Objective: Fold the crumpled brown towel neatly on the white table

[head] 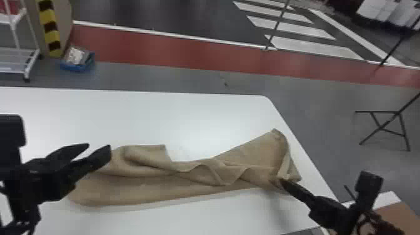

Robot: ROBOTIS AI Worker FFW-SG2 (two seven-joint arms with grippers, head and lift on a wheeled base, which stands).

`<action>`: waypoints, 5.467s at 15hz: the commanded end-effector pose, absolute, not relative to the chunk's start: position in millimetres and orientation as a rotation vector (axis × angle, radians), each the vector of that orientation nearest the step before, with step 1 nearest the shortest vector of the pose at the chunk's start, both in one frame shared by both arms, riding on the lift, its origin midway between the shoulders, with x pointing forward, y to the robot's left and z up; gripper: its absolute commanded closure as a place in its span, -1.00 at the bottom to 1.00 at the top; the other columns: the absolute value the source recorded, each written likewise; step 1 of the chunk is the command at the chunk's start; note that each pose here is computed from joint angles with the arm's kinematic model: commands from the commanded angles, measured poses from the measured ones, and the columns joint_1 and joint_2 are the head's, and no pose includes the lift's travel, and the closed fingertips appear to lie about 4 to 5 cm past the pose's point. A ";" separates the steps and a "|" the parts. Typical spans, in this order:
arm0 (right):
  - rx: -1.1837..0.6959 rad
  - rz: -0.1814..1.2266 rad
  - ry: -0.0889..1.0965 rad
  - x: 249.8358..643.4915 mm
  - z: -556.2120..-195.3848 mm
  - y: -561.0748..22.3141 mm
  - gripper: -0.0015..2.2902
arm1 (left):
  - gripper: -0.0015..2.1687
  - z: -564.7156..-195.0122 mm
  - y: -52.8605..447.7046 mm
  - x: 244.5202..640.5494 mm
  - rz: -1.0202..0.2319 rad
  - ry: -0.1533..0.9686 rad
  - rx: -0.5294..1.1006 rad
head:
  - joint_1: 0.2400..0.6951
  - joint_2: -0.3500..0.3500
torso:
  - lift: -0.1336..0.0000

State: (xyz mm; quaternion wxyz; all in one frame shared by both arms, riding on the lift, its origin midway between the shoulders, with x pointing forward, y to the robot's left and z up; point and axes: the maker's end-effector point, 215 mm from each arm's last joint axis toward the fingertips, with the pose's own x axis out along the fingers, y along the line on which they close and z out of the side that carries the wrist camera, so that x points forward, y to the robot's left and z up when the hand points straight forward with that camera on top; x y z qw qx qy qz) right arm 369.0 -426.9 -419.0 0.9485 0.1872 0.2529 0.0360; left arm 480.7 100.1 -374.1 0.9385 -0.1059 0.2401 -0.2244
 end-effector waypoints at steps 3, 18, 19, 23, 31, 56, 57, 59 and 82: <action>0.377 0.126 0.522 370.7 -430.1 -393.8 0.57 | -0.70 -413.8 50.9 476.0 -0.493 0.528 -0.154 | 1.00 -1.00 | -0.86; 0.379 0.143 0.510 370.9 -428.4 -387.2 0.57 | 0.45 -447.4 79.4 480.7 -0.403 0.556 -0.007 | 1.00 -1.00 | -0.86; 0.381 0.142 0.511 370.6 -428.8 -387.8 0.57 | 0.56 -451.3 80.6 476.4 -0.410 0.568 -0.010 | 1.00 -1.00 | -0.86; 0.380 0.140 0.502 371.4 -428.4 -389.6 0.57 | 0.59 -437.3 90.8 470.9 -0.401 0.553 -0.042 | 1.00 -1.00 | -0.86; 0.398 0.189 0.474 377.9 -418.5 -367.2 0.57 | 0.59 -385.4 163.7 456.6 -0.295 0.488 -0.043 | 1.00 -0.99 | -0.86; 0.381 0.184 0.494 357.7 -423.3 -364.8 0.57 | -0.67 -441.8 105.7 551.3 -0.261 0.467 0.166 | 1.00 -0.97 | -0.86; 0.383 0.189 0.491 359.7 -424.0 -362.4 0.57 | -0.67 -447.3 114.1 552.5 -0.248 0.478 0.164 | 1.00 -0.92 | -0.86; 0.384 0.202 0.487 364.2 -425.7 -355.2 0.57 | -0.67 -448.7 127.6 557.0 -0.223 0.480 0.152 | 1.00 -0.88 | -0.86; 0.380 0.198 0.481 377.4 -436.0 -352.8 0.57 | -0.14 -473.8 165.7 555.0 -0.198 0.555 0.107 | 1.00 -0.64 | -0.86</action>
